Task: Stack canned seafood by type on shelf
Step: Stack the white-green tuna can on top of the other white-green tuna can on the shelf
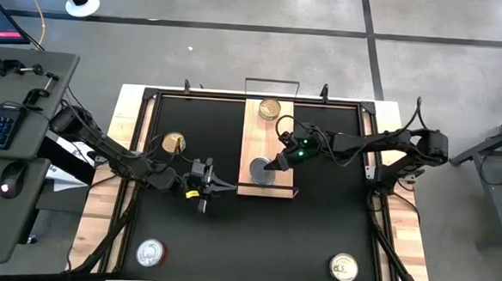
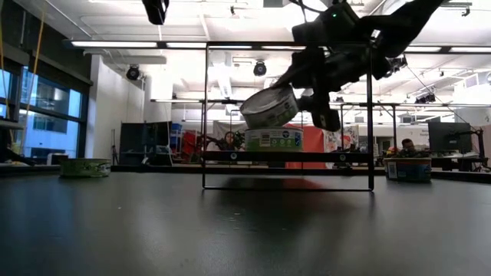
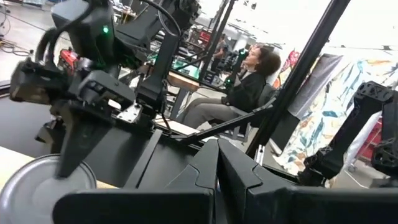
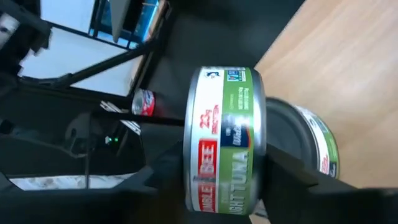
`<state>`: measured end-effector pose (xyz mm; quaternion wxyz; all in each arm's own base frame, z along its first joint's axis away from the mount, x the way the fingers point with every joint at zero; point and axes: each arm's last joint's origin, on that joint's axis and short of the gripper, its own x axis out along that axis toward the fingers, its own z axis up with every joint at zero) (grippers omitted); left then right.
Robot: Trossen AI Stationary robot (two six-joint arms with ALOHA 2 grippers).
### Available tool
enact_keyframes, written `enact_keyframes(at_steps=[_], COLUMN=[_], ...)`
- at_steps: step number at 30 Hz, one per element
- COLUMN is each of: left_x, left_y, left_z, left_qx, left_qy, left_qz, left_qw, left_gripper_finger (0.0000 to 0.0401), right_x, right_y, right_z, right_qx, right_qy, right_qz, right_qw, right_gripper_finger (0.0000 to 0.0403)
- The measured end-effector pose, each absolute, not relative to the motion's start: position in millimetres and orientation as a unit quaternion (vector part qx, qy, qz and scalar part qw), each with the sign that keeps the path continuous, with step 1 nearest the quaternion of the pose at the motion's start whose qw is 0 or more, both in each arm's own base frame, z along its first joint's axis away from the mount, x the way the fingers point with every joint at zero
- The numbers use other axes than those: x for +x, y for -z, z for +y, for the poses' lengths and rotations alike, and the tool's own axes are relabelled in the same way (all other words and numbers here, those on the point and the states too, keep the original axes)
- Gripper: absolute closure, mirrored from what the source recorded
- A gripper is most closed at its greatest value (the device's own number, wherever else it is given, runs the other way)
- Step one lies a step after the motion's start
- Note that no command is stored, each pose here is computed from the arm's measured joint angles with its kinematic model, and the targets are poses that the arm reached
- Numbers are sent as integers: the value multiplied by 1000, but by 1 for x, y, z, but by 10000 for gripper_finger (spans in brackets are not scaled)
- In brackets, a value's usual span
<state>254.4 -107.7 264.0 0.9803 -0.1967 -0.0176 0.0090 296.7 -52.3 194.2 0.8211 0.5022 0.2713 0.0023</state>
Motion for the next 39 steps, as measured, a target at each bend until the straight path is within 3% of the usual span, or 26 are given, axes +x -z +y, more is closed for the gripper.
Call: enact_keyframes(at_steps=[5,23,39], left_x=[254,254,254], left_y=[-263,-257,-257], left_z=[-110,-111,-111], left_qx=[-193,-183,-182], left_qy=[10,34,34], left_qz=[-7,23,25], left_qw=[981,982,982], left_gripper_finger=[401,401,401], right_x=[296,293,301], right_y=[-193,-185,-215], right_z=[-51,-42,-42], right_qx=[518,520,451], right_qy=[6,37,81], right_qz=[282,319,394], right_qw=[808,791,797], right_gripper_finger=[192,188,188])
